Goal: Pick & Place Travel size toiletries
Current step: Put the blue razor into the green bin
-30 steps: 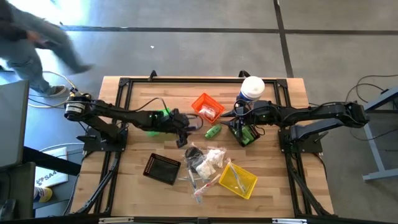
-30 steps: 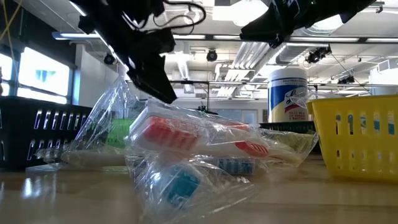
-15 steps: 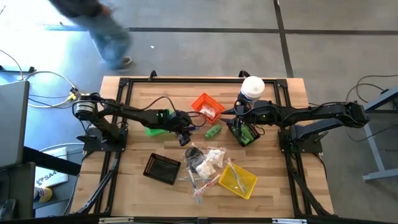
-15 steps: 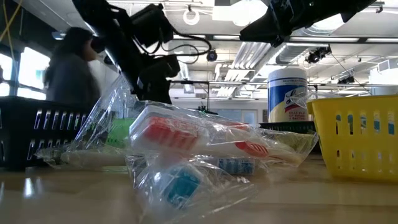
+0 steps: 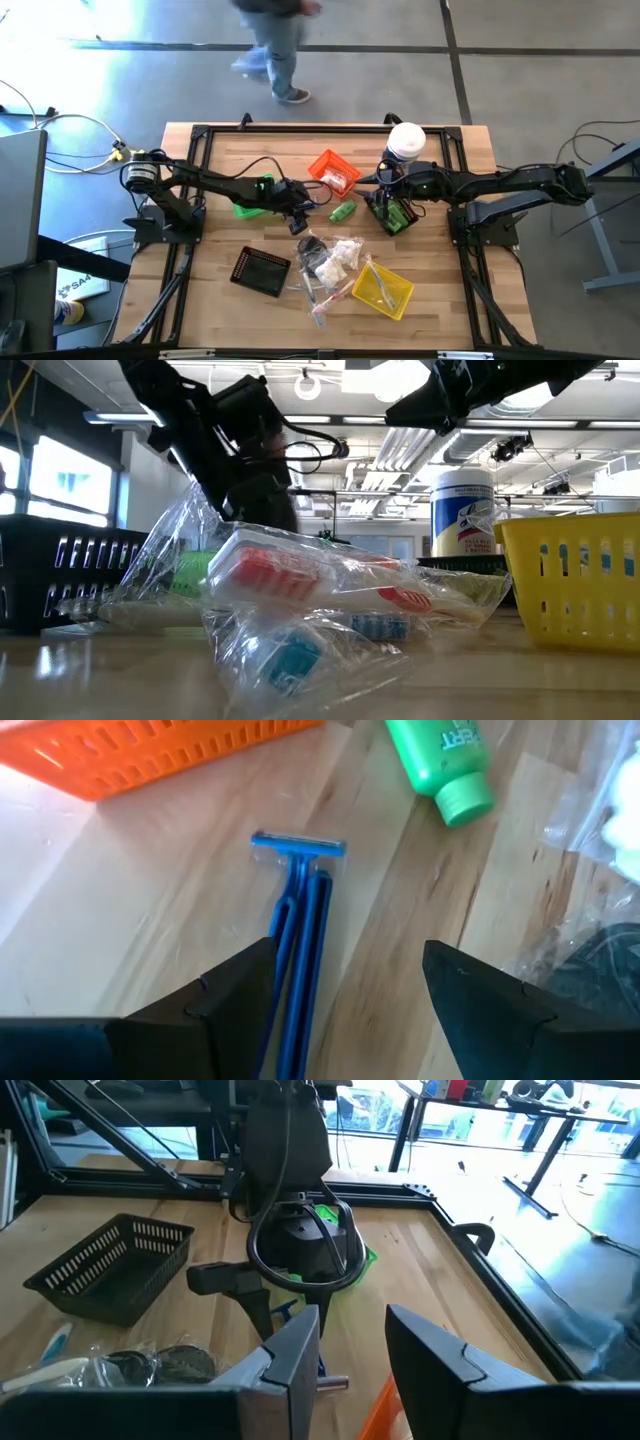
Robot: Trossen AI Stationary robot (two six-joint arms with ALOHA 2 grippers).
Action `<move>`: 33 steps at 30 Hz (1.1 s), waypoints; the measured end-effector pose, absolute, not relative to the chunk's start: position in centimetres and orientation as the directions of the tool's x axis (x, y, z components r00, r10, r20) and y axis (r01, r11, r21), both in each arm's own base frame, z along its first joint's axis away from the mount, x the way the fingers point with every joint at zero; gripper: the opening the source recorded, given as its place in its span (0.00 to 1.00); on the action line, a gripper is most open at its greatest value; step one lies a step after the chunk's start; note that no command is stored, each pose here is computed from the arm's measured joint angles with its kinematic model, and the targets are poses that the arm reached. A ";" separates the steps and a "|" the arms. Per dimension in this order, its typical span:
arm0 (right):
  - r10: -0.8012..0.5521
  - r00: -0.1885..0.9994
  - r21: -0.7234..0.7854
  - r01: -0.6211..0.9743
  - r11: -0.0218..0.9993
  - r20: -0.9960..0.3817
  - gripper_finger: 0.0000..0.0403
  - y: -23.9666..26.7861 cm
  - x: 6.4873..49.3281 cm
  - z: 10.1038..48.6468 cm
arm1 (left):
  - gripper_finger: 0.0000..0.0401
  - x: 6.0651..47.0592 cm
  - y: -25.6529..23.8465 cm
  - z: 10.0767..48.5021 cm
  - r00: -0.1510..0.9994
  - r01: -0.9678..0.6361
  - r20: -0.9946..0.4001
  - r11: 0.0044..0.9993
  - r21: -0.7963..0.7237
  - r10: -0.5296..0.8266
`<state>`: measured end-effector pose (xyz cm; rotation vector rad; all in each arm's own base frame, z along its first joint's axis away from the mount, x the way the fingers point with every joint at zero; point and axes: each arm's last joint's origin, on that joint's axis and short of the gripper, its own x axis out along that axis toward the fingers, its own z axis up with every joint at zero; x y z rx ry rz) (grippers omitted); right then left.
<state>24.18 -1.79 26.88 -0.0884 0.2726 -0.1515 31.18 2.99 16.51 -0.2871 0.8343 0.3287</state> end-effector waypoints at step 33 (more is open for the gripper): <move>-0.161 0.956 -0.125 0.133 0.983 -0.246 0.28 -1.8 24.2 27.0 | 0.62 31.2 2.9 17.4 0.557 -0.382 -0.819 0.918 -0.106 0.137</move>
